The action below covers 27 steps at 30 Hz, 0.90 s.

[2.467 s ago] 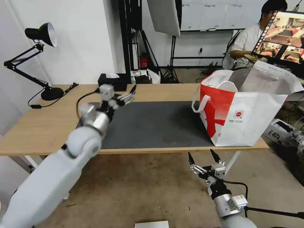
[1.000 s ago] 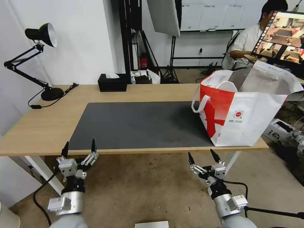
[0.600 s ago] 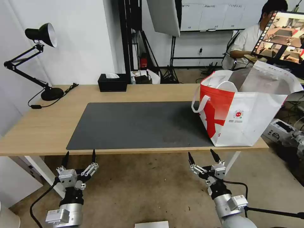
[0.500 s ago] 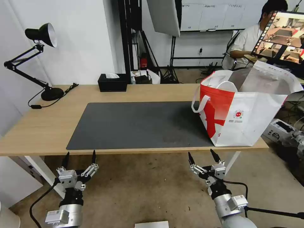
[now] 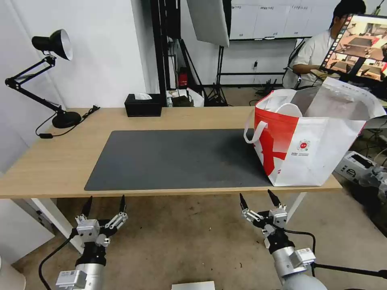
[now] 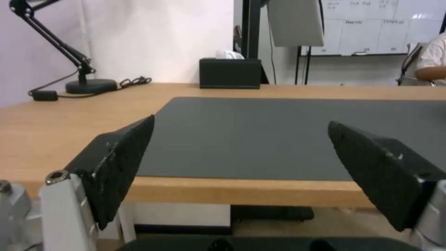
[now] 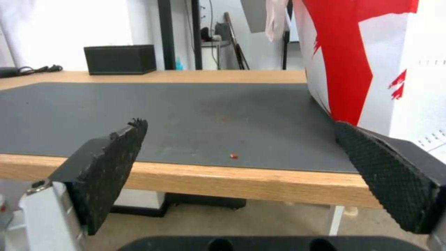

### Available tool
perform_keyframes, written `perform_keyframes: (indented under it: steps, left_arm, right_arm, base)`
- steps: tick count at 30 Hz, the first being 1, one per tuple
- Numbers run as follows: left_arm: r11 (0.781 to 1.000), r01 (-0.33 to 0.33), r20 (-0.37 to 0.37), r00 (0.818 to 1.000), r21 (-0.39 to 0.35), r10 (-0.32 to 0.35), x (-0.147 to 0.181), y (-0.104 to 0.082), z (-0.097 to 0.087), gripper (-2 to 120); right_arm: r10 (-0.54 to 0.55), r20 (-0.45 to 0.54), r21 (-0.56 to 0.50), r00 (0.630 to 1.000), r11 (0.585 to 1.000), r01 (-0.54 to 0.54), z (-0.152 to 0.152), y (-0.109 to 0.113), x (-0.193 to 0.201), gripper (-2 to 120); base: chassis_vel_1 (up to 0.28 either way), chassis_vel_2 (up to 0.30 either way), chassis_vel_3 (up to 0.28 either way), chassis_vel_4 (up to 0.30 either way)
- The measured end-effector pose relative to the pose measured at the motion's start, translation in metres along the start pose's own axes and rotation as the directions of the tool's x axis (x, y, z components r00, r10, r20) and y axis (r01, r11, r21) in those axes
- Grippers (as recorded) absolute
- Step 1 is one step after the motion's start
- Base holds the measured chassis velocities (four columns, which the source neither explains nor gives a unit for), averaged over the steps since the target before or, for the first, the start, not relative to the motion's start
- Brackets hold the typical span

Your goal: Pick up the trash from the table and place it into the takeout bag.

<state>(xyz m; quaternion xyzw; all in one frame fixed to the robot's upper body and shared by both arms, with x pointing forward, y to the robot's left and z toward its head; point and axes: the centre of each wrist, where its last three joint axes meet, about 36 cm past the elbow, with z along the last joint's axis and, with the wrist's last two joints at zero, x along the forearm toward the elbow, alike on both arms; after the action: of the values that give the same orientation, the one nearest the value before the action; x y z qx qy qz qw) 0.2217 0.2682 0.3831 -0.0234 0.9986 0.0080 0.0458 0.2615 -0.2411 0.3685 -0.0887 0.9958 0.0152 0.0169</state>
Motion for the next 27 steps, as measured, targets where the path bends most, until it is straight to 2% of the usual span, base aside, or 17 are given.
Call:
perform_keyframes:
  steps: [14,27]
  left_arm:
    - [1.0,-0.009,-0.05,0.999,0.028,0.011,0.0048,-0.001,0.0044,100]
    - [1.0,-0.011,-0.055,0.998,0.029,0.012,0.0049,-0.0014,0.0048,100]
  right_arm:
    - [0.0,0.0,0.0,1.0,1.0,0.0,0.0,0.0,0.0,100]
    - [0.0,0.0,0.0,1.0,1.0,0.0,0.0,0.0,0.0,100]
  base:
    - [0.0,0.0,0.0,0.0]
    - [0.0,0.0,0.0,0.0]
